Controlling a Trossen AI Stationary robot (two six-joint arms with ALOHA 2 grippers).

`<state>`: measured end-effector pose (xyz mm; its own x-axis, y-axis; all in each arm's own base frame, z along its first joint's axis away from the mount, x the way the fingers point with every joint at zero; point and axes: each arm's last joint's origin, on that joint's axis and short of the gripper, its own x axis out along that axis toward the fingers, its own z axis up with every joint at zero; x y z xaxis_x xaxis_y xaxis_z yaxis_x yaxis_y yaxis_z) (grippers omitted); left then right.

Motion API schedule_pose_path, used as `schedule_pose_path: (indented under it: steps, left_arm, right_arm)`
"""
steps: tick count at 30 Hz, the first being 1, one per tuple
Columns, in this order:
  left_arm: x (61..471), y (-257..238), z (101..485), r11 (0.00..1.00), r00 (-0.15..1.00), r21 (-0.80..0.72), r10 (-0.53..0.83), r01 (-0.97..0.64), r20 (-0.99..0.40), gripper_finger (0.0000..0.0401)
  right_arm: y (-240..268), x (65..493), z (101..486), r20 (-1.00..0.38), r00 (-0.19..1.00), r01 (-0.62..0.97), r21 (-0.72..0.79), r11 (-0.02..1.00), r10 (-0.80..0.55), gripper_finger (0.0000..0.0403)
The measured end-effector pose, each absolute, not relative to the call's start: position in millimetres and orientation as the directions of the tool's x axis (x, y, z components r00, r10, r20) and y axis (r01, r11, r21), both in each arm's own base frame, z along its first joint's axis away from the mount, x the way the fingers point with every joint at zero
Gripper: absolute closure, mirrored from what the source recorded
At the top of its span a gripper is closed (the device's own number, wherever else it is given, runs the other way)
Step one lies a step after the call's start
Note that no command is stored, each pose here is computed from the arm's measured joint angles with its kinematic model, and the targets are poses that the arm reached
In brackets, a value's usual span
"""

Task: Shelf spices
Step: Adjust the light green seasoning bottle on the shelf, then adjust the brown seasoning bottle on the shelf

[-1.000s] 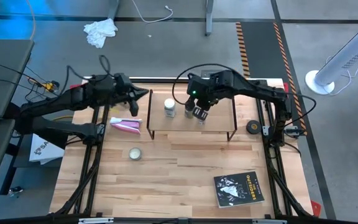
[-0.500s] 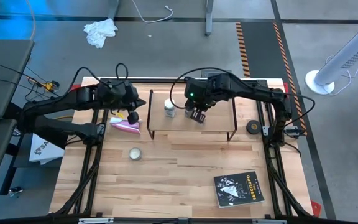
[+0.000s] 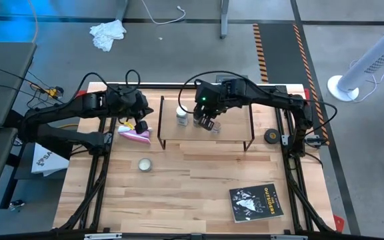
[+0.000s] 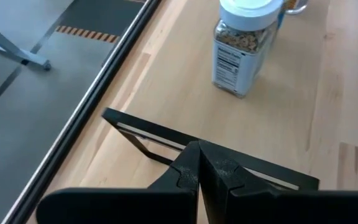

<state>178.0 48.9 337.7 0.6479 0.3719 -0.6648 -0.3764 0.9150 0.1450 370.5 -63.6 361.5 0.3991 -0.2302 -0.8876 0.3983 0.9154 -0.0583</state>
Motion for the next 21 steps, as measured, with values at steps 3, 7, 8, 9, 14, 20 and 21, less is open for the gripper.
schedule_pose_path:
  steps: [3,7,8,9,14,20,21]
  left_arm:
    - [179,47,338,0.924,0.657,0.128,0.350,-0.361,-0.667,0.0401]
    - [180,41,338,0.938,0.672,0.117,0.318,-0.327,-0.669,0.0401]
    - [180,39,337,0.942,0.676,0.111,0.307,-0.318,-0.670,0.0401]
    - [181,37,337,0.945,0.677,0.106,0.296,-0.308,-0.674,0.0401]
    - [175,24,333,0.958,0.651,0.064,0.238,-0.280,-0.721,0.0401]
    - [171,13,328,0.972,0.677,-0.024,0.144,-0.232,-0.722,0.0401]
    - [170,12,325,0.973,0.682,-0.028,0.141,-0.231,-0.718,0.0401]
  right_arm:
    - [-64,371,362,-0.882,0.405,0.402,-0.065,0.913,-0.241,0.0403]
    - [-70,366,361,-0.885,0.351,0.408,-0.151,0.900,-0.307,0.0403]
    - [-72,364,361,-0.890,0.335,0.406,-0.159,0.900,-0.308,0.0403]
    - [-73,361,361,-0.899,0.318,0.401,-0.161,0.902,-0.302,0.0403]
    - [-59,341,368,-0.940,0.229,0.371,-0.155,0.916,-0.252,0.0403]
    - [-15,328,392,-0.919,0.362,0.324,-0.032,0.946,-0.155,0.0403]
    - [-8,328,395,-0.913,0.384,0.311,-0.013,0.950,-0.139,0.0403]
